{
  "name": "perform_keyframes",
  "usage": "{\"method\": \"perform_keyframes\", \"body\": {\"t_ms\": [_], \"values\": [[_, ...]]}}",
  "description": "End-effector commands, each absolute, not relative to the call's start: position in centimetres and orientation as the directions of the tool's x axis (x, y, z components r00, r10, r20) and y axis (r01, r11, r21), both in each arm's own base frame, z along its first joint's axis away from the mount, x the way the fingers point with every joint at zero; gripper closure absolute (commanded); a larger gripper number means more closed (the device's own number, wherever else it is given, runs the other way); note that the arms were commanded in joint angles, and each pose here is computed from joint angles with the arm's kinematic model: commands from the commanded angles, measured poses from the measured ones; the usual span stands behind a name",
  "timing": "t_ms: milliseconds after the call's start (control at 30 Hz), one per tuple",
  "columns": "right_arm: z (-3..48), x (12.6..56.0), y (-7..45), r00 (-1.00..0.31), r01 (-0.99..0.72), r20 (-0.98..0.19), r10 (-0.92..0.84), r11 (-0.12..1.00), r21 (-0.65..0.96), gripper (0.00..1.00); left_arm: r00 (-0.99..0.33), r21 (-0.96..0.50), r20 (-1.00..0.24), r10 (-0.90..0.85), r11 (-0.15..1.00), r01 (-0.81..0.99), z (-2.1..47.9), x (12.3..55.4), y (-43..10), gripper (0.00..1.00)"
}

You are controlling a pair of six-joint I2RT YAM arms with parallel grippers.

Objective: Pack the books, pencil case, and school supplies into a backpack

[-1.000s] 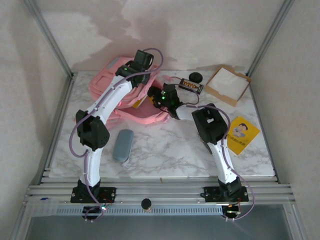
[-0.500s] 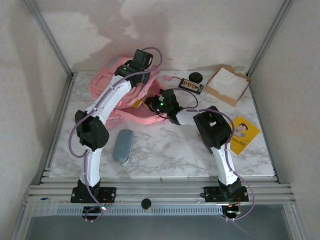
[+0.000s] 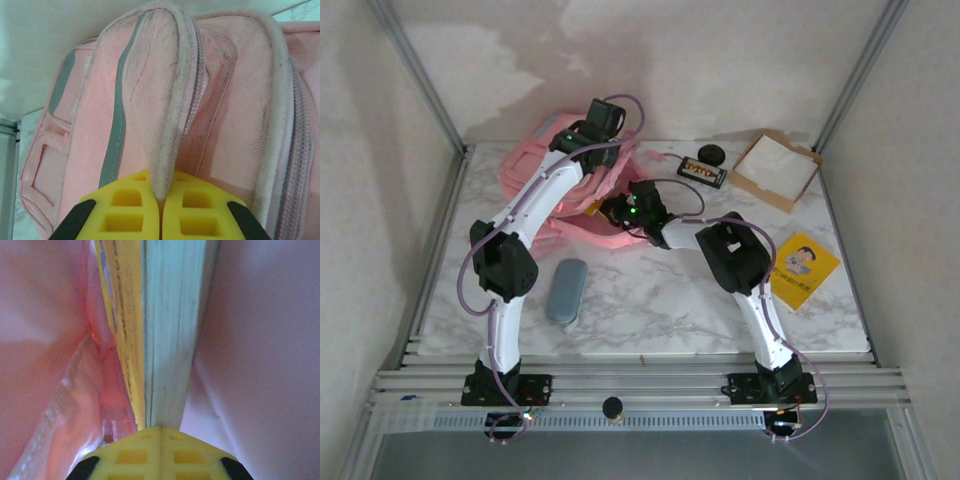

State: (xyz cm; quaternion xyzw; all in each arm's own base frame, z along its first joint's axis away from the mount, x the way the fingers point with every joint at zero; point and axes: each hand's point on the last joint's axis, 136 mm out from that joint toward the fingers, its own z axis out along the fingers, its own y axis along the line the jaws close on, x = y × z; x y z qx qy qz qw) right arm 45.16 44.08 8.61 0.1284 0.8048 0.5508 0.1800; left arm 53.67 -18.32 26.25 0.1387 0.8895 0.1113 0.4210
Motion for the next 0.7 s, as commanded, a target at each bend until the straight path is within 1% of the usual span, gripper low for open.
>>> {"method": "perform_keyframes", "body": {"t_ms": [0,67,333,467,533,567,667], "values": [[8.5,45.8,45.7,-0.903,-0.020,-0.170,0.393,0.358,0.933,1.00,-0.438,0.223,-0.865,0.244,0.970,0.100,34.5,53.9,-18.8,1.00],[8.1,46.4,46.1,-0.902,-0.014,-0.170,0.397,0.367,0.930,1.00,-0.440,0.218,-0.865,0.242,0.970,0.105,34.4,53.8,-18.8,1.00],[8.1,49.0,48.8,-0.900,-0.043,-0.184,0.394,0.340,0.939,1.00,-0.440,0.215,-0.865,0.240,0.971,0.107,34.4,53.9,-18.9,1.00],[8.5,49.8,49.6,-0.901,-0.065,-0.206,0.382,0.350,0.934,1.00,-0.445,0.222,-0.861,0.244,0.970,0.103,34.2,53.9,-18.8,1.00],[9.4,49.4,49.6,-0.904,-0.077,-0.211,0.373,0.341,0.937,1.00,-0.449,0.224,-0.860,0.244,0.970,0.097,34.0,53.9,-18.7,1.00],[10.2,49.2,49.1,-0.893,-0.096,-0.236,0.383,0.351,0.931,0.99,-0.453,0.225,-0.858,0.244,0.970,0.095,34.0,53.9,-18.6,1.00],[13.0,48.3,46.3,-0.848,-0.153,-0.333,0.414,0.410,0.899,0.88,-0.468,0.209,-0.853,0.231,0.973,0.100,33.6,53.8,-18.6,1.00]]}}
